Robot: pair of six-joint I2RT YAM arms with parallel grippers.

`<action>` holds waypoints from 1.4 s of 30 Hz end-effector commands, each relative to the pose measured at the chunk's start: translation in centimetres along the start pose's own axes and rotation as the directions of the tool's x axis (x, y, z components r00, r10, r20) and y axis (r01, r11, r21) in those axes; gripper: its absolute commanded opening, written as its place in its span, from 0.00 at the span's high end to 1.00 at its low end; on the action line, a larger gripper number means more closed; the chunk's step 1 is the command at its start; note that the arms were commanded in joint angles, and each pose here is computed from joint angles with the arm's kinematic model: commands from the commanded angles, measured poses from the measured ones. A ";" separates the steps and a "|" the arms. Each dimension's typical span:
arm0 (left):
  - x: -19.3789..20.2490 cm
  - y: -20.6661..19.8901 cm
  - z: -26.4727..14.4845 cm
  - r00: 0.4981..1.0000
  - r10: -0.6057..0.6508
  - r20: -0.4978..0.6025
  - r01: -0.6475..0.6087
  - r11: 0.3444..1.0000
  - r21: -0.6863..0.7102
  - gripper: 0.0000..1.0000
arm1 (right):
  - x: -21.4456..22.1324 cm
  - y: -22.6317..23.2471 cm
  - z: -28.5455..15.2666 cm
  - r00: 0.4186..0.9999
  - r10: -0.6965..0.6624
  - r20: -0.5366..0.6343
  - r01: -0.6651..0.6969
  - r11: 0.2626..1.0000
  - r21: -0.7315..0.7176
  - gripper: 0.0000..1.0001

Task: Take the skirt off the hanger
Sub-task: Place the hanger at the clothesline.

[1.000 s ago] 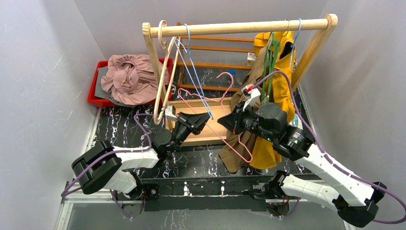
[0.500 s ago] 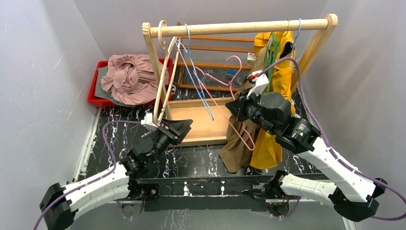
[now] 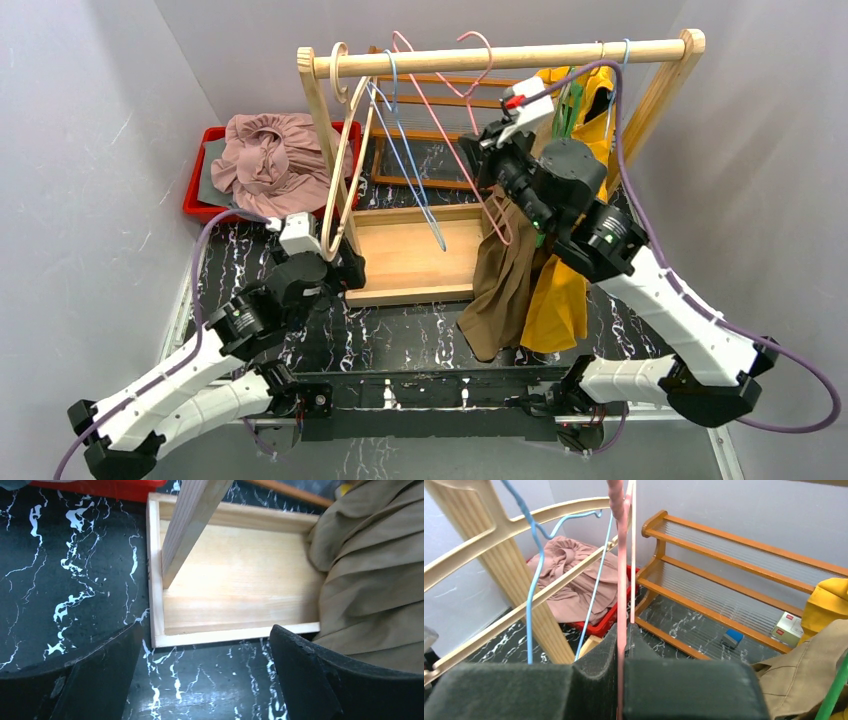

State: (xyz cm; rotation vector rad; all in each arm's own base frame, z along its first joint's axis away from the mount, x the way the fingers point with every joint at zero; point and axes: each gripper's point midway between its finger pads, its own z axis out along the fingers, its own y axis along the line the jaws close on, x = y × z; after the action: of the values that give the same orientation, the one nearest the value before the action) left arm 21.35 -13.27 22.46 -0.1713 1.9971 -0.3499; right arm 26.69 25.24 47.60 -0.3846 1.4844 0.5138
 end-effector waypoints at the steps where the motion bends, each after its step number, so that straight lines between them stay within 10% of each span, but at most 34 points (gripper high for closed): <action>1: -0.1 1.5 1.4 0.999 0.028 -0.039 -0.028 1.000 -0.009 0.02 | -4.3 -0.2 2.4 0.993 0.022 0.114 -0.028 0.998 0.056 1.00; 9: -0.5 3.8 4.1 0.967 -0.192 -0.168 0.204 0.977 0.062 0.02 | -1.7 1.5 4.8 0.996 0.039 0.078 -0.040 0.999 0.010 1.00; 26: -1.5 3.4 2.2 0.973 -0.150 -0.172 0.166 0.983 0.081 0.01 | 4.7 4.1 8.9 0.988 0.149 -0.034 -0.150 0.988 -0.028 0.97; 36: -1.8 1.9 3.0 0.971 -0.168 -0.171 0.195 0.968 0.157 0.01 | 3.4 1.9 3.1 0.998 0.041 -0.055 -0.043 0.998 -0.040 0.34; 42: -1.4 2.5 2.9 0.972 -0.165 -0.167 0.189 0.972 0.139 0.01 | 2.6 -1.0 -2.4 0.994 -0.015 -0.106 0.016 1.000 0.012 0.21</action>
State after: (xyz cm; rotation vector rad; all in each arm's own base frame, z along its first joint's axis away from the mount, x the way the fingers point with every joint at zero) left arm 24.71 -11.04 20.90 -0.2479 2.1327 -0.6329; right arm 27.20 27.85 41.98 -0.4536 1.6238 0.5416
